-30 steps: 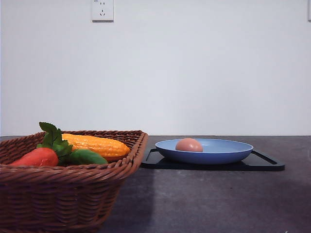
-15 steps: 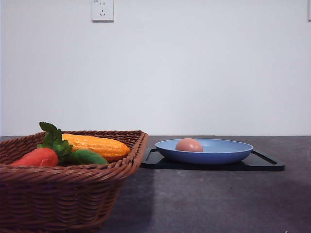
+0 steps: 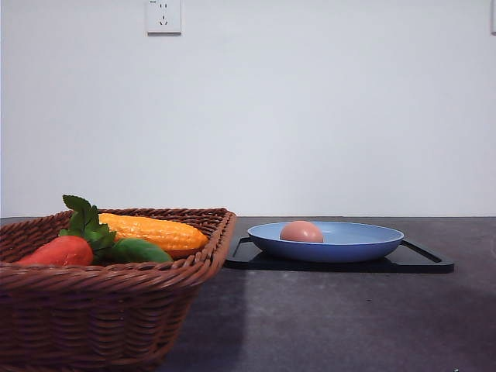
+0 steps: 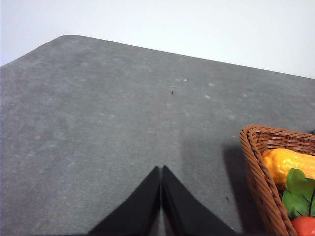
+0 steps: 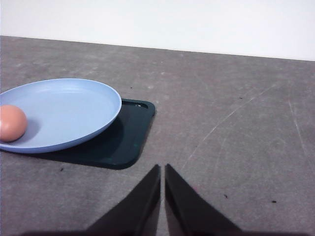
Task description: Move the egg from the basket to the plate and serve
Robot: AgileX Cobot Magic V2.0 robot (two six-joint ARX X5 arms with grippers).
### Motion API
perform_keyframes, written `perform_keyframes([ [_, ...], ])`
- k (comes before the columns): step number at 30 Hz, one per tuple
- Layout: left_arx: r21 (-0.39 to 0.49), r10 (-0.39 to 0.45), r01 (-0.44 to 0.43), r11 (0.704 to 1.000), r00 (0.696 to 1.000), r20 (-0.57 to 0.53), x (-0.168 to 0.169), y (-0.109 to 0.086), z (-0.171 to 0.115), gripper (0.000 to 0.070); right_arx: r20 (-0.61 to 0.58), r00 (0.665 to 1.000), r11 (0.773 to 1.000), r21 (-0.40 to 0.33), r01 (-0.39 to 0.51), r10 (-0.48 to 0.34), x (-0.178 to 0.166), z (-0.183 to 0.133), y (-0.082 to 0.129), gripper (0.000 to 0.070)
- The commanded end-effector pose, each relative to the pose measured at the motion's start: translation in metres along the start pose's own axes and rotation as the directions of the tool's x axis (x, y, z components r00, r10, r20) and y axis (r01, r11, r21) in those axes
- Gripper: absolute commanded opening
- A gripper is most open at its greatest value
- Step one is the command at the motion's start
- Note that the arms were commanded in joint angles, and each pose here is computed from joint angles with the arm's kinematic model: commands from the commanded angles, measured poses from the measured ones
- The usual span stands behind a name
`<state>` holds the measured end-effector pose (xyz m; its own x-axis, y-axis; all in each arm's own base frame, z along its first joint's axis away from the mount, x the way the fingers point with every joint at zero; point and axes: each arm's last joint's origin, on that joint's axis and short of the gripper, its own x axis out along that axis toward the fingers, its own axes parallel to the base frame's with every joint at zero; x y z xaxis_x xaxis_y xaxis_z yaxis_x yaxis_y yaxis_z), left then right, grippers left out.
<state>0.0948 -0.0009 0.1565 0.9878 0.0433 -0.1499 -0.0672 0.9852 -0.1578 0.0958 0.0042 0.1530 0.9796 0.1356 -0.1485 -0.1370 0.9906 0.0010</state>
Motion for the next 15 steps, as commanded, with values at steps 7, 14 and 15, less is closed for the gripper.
perform_keyframes([
  [7, 0.002, 0.006, -0.006, 1.0, 0.999, -0.031, 0.0027, 0.0016, -0.0094, 0.0, 0.002, 1.0, 1.0, 0.012, 0.003, -0.003, 0.0005, -0.0014, -0.0002, 0.0],
  [14, 0.002, 0.006, -0.006, 1.0, 0.999, -0.031, 0.0027, 0.0016, -0.0094, 0.0, 0.002, 1.0, 1.0, 0.012, 0.003, -0.003, 0.0004, -0.0014, -0.0002, 0.0],
  [15, 0.002, 0.006, -0.006, 1.0, 0.999, -0.031, 0.0027, 0.0016, -0.0094, 0.0, 0.002, 1.0, 1.0, 0.012, 0.003, -0.003, 0.0005, -0.0014, -0.0002, 0.0],
])
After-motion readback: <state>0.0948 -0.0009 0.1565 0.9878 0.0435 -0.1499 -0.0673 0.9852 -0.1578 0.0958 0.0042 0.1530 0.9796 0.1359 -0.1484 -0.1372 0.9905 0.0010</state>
